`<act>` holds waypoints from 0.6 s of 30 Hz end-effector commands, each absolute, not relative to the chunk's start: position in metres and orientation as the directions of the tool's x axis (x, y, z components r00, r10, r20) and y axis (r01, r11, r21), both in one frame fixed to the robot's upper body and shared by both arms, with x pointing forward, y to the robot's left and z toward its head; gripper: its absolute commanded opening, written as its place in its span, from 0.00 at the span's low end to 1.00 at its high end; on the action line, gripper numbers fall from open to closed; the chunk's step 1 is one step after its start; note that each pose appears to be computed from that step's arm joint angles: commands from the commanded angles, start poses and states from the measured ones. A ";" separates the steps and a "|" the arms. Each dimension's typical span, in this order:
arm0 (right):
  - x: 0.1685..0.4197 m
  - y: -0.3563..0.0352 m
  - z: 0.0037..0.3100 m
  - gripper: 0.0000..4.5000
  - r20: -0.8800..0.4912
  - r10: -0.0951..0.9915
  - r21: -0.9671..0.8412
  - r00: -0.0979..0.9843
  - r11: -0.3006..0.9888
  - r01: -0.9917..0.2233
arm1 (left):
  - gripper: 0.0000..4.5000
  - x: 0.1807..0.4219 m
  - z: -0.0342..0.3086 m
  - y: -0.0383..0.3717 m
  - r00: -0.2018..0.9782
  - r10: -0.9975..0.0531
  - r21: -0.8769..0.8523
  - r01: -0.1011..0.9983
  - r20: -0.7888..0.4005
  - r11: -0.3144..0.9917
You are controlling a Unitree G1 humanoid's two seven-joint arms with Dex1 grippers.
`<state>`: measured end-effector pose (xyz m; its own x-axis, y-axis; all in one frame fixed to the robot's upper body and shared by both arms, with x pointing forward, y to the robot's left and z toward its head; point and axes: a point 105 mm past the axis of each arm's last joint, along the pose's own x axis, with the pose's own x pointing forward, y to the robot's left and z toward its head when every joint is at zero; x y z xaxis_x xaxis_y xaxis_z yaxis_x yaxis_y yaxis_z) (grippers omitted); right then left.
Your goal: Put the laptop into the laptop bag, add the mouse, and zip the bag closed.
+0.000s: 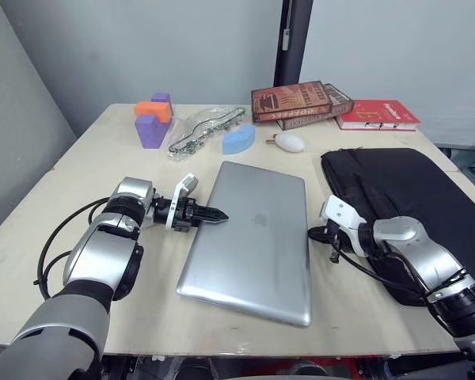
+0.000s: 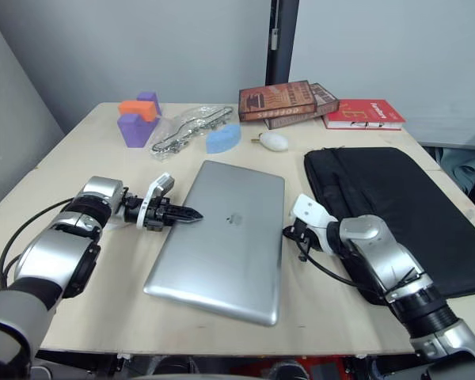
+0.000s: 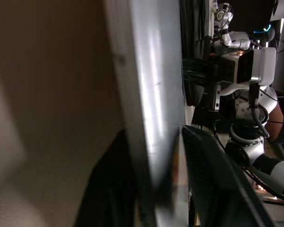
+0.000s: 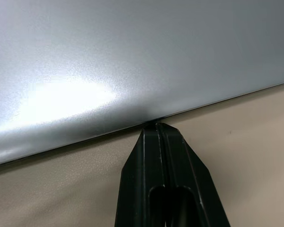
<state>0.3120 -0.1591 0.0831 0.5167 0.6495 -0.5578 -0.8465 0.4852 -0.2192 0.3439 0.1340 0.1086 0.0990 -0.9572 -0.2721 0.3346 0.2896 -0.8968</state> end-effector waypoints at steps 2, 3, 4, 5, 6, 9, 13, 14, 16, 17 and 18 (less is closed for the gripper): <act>0.318 -0.162 0.090 0.00 -0.536 0.645 -0.236 0.545 0.506 -0.830 | 0.06 0.343 0.126 0.128 0.056 -0.970 -0.890 0.388 -0.238 0.240; 0.317 -0.161 0.091 0.00 -0.530 0.647 -0.236 0.547 0.507 -0.829 | 0.06 0.343 0.125 0.128 0.052 -0.968 -0.888 0.390 -0.244 0.245; 0.317 -0.161 0.094 0.00 -0.521 0.652 -0.236 0.551 0.510 -0.827 | 0.06 0.342 0.125 0.129 0.049 -0.966 -0.885 0.393 -0.252 0.251; 0.318 -0.161 0.097 0.00 -0.508 0.657 -0.236 0.557 0.516 -0.824 | 0.06 0.342 0.125 0.130 0.046 -0.965 -0.882 0.396 -0.258 0.255; 0.318 -0.159 0.103 0.00 -0.486 0.669 -0.231 0.563 0.523 -0.821 | 0.06 0.342 0.126 0.131 0.045 -0.965 -0.881 0.399 -0.259 0.256; 0.317 -0.154 0.128 0.00 -0.395 0.713 -0.217 0.580 0.541 -0.813 | 0.06 0.344 0.135 0.135 0.063 -0.965 -0.875 0.411 -0.254 0.257; 0.316 -0.165 0.168 0.00 -0.283 0.706 -0.235 0.649 0.605 -0.760 | 0.06 0.341 0.169 0.143 0.087 -0.984 -0.894 0.413 -0.152 0.175; 0.310 -0.168 0.183 0.00 -0.245 0.714 -0.232 0.656 0.614 -0.755 | 0.06 0.338 0.176 0.147 0.082 -0.986 -0.890 0.426 -0.143 0.164; 0.297 -0.174 0.206 0.00 -0.193 0.727 -0.229 0.659 0.620 -0.750 | 0.06 0.331 0.183 0.152 0.070 -0.988 -0.882 0.444 -0.138 0.154; 0.291 -0.179 0.214 0.00 -0.176 0.724 -0.228 0.667 0.629 -0.743 | 0.06 0.328 0.188 0.154 0.069 -0.990 -0.881 0.451 -0.127 0.144; 0.286 -0.186 0.221 0.06 -0.168 0.709 -0.235 0.684 0.646 -0.727 | 0.06 0.326 0.193 0.157 0.072 -0.991 -0.881 0.455 -0.111 0.132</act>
<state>0.2966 -0.1814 0.2006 0.6706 0.7091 -0.2177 -0.7417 0.6378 -0.2073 0.3318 0.1679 0.1624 0.1262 -0.9541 -0.2715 0.3890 0.2994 -0.8712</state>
